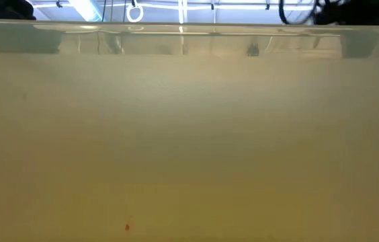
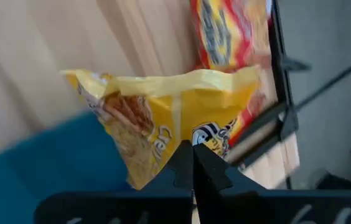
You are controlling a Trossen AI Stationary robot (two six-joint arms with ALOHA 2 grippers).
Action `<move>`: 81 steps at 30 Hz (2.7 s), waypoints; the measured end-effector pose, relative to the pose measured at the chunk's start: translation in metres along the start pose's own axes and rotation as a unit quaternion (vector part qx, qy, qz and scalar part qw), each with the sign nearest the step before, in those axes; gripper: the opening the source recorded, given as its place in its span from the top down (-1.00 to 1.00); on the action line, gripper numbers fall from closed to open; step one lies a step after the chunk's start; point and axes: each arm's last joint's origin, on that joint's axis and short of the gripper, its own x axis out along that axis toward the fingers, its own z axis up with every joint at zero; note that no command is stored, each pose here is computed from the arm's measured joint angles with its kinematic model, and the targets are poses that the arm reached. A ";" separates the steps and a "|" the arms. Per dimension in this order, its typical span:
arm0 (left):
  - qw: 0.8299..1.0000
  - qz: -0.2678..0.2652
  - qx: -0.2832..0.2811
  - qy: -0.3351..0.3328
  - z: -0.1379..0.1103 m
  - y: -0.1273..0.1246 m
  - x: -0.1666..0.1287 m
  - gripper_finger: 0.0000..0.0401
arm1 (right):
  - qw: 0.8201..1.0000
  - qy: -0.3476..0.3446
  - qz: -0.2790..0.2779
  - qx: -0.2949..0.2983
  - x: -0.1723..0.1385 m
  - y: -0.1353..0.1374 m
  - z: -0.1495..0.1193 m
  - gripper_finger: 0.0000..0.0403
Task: Sort Maruchan noodles
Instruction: Put the yellow noodle pack into the blue bin
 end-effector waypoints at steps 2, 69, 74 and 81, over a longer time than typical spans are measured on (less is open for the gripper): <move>1.000 0.029 0.000 -0.003 0.000 0.002 0.000 0.88 | 1.000 0.023 -0.012 -0.004 0.014 0.000 -0.007 0.99; 0.911 0.176 -0.353 -0.120 0.008 0.011 -0.003 0.88 | 0.896 0.158 0.327 -0.254 0.127 -0.044 0.039 0.03; 0.911 0.175 -0.354 -0.120 0.008 0.011 -0.003 0.88 | 0.889 0.179 0.335 -0.255 0.135 -0.040 0.042 0.21; 0.911 0.175 -0.353 -0.120 0.008 0.011 -0.003 0.88 | 0.906 0.196 0.309 -0.211 0.130 -0.041 0.039 0.92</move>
